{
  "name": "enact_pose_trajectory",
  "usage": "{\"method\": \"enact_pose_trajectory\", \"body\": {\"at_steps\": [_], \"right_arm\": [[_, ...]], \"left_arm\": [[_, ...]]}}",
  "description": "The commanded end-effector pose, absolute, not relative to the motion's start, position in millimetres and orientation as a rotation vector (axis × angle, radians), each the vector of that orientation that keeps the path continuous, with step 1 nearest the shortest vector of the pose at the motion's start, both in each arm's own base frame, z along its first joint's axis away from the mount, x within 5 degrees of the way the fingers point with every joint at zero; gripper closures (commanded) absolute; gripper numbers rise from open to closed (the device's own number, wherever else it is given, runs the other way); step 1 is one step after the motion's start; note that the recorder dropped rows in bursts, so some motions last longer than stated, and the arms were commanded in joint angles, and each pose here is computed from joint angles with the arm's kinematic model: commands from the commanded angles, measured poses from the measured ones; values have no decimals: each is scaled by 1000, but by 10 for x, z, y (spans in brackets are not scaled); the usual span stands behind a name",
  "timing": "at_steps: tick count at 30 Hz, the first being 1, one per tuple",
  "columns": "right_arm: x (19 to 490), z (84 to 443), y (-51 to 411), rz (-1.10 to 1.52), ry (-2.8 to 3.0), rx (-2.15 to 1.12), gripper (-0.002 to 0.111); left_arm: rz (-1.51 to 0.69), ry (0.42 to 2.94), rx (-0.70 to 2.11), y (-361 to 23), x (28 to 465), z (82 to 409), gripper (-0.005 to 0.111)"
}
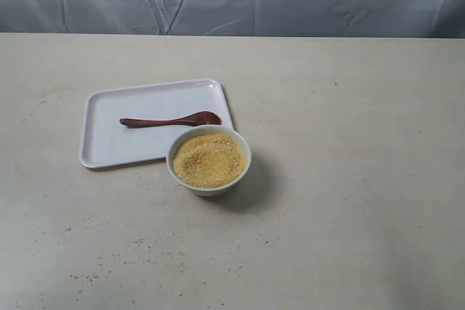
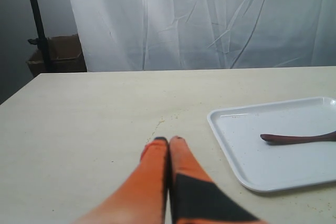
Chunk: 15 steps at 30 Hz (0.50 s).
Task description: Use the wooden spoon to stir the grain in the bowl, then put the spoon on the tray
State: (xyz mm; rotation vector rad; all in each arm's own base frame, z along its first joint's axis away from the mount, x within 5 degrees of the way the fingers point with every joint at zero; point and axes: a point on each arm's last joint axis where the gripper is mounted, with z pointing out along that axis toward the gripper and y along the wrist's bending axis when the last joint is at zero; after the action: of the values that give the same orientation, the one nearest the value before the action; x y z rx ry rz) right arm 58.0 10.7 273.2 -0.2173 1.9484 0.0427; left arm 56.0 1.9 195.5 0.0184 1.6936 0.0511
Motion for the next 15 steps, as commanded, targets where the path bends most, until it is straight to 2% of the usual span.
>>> {"method": "enact_pose_trajectory", "body": {"at_steps": [1, 7, 15], "right_arm": [[517, 2741, 152, 109, 1908, -276, 109], [181, 2823, 150, 204, 1692, -303, 109], [220, 2763, 151, 201, 1684, -295, 109]], "left_arm": [[46, 1688, 13, 18, 558, 1946, 106], [46, 1688, 13, 18, 558, 1946, 106], [46, 1688, 13, 18, 558, 1946, 106]]}}
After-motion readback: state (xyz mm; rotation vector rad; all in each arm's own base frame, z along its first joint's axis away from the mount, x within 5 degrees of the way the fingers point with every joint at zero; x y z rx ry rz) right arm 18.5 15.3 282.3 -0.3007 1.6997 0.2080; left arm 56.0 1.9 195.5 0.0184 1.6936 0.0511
